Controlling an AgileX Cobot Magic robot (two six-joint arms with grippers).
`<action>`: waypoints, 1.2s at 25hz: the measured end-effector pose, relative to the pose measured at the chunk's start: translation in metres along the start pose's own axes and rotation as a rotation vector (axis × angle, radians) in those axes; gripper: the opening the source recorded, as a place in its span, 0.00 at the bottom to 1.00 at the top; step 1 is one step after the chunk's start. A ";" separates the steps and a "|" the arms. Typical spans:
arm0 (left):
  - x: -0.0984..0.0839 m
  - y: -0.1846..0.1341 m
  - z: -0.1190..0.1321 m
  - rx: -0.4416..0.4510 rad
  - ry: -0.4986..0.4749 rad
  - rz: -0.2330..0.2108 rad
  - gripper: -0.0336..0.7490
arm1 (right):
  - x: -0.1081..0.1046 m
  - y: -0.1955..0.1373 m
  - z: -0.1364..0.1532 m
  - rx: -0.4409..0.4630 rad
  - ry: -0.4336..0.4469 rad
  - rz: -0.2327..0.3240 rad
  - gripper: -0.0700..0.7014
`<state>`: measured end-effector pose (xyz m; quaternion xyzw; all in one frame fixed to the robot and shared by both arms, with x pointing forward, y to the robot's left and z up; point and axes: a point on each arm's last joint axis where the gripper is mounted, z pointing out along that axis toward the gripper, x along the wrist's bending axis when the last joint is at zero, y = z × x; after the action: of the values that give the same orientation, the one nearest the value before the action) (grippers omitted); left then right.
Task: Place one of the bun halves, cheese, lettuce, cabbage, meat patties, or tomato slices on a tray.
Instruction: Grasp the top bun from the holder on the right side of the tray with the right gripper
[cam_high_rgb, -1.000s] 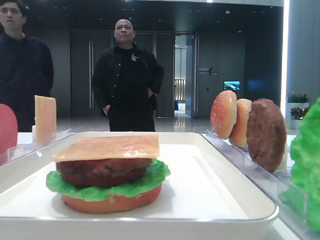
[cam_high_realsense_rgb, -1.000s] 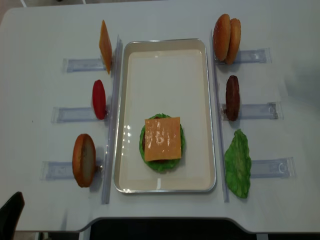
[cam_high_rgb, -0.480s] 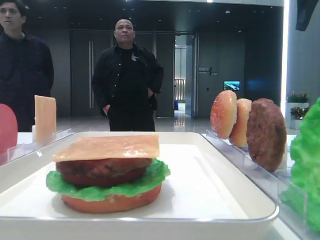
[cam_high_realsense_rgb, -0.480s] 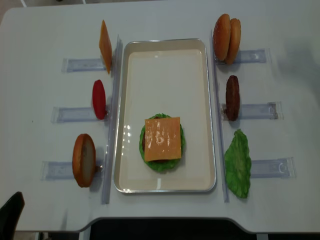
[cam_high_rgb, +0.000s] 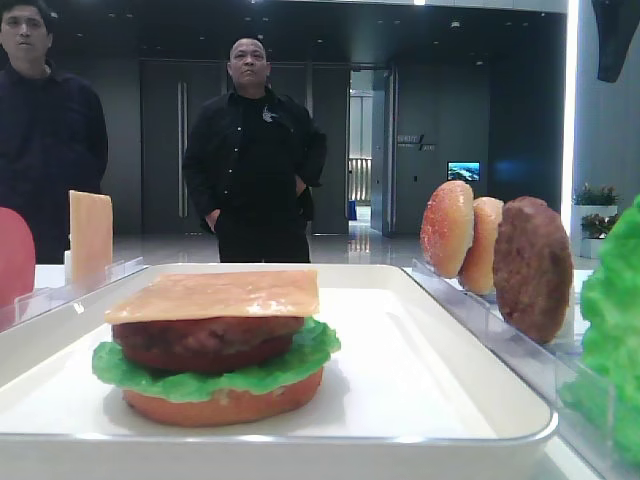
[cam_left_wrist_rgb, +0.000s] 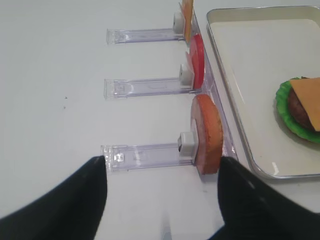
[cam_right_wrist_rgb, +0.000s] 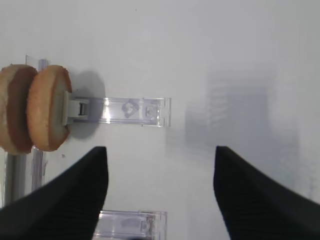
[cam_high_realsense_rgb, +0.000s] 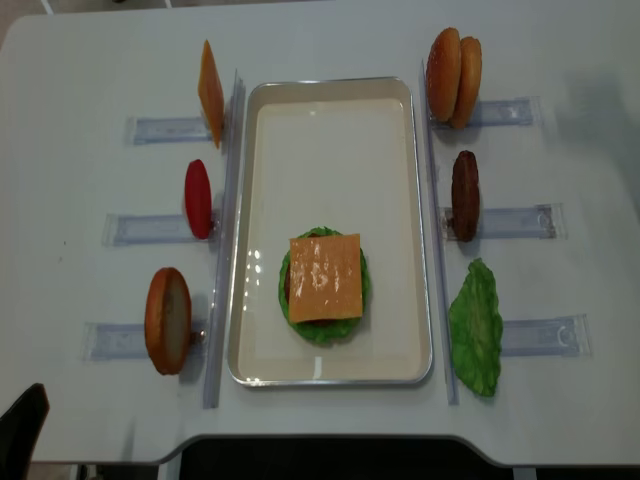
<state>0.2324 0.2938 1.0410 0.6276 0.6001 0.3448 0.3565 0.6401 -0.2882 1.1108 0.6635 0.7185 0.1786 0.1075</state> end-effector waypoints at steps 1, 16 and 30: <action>0.000 0.000 0.000 0.000 0.000 0.000 0.71 | 0.000 0.000 0.000 0.000 -0.002 0.015 0.66; 0.000 0.000 0.000 0.000 -0.001 0.000 0.70 | 0.085 -0.005 0.005 0.012 0.034 -0.027 0.66; 0.000 0.000 0.000 0.000 -0.001 0.000 0.70 | 0.122 0.000 0.004 -0.117 0.107 0.023 0.66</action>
<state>0.2324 0.2938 1.0410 0.6276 0.6001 0.3445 0.3568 0.6305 -0.1664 1.1171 0.6540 0.7038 0.2566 0.1054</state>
